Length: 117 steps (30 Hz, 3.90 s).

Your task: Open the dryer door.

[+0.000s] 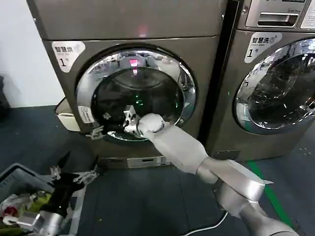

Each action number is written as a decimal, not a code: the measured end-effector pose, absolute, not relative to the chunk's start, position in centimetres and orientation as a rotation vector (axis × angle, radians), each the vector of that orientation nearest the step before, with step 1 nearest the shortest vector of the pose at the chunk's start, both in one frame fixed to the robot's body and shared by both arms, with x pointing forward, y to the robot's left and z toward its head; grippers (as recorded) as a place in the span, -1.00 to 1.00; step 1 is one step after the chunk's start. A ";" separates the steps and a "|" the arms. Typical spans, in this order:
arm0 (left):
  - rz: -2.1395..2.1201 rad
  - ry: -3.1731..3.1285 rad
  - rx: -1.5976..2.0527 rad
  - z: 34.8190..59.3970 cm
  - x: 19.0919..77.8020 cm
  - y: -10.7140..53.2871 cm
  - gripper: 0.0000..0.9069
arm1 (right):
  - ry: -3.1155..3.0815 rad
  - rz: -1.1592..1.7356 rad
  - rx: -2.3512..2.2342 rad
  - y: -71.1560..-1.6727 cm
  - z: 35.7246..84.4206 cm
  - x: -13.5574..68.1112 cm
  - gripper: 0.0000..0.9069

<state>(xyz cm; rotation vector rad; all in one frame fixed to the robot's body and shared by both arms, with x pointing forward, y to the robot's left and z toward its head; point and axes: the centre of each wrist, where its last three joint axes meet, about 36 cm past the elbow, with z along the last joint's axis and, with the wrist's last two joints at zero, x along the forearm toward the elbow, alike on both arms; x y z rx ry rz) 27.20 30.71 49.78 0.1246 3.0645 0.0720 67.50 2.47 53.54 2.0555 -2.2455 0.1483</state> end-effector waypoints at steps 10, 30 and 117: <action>0.138 3.061 -0.033 50.1 27.4 34.9 1.00 | -2.144 0.141 2.160 1.1 53.8 65.8 1.00; 0.114 2.960 0.051 51.2 29.7 44.3 1.00 | -1.913 0.085 2.353 -1.0 56.6 60.5 1.00; 0.295 2.364 1.537 47.8 42.2 21.8 1.00 | -2.618 0.604 -0.021 -86.0 55.4 29.2 1.00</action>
